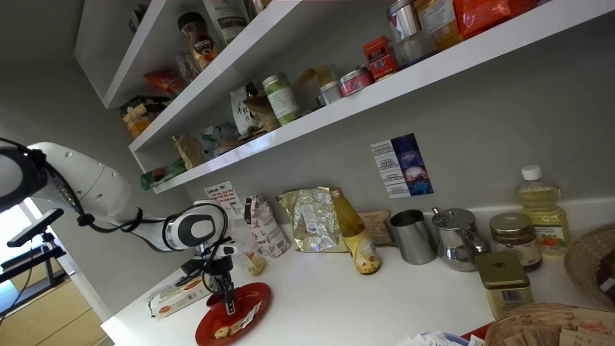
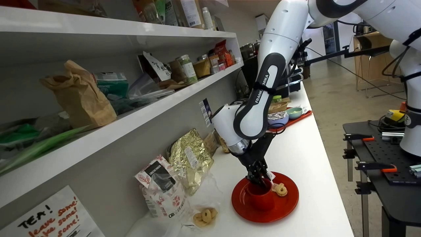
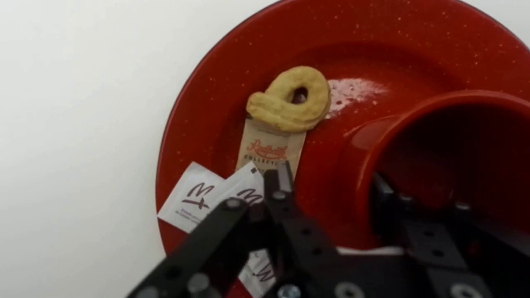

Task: Remove the red mug from the red plate.

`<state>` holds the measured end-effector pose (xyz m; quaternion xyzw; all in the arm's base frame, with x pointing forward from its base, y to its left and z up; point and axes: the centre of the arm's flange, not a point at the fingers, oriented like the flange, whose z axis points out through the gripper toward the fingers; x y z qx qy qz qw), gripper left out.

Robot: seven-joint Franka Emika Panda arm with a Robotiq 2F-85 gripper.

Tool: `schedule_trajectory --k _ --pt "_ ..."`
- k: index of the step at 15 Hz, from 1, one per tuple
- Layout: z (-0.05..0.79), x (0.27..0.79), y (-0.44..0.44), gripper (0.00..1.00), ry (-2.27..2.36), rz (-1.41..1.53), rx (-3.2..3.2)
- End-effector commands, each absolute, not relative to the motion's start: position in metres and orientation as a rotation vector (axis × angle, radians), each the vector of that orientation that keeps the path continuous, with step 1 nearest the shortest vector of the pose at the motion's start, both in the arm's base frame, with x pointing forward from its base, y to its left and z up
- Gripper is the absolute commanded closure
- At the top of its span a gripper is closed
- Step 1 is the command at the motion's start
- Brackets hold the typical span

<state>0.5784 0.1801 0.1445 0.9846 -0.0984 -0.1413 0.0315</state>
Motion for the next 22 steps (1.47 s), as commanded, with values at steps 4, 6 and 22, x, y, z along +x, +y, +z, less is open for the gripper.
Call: schedule_trajectory --k 4,6,22 --pt "0.139 0.582 0.182 1.00 -0.301 -0.505 3.051" --pt "0.143 0.583 0.179 0.99 -0.307 -0.506 3.063" --pt "0.248 0.563 0.027 0.98 -0.587 -0.232 3.058"
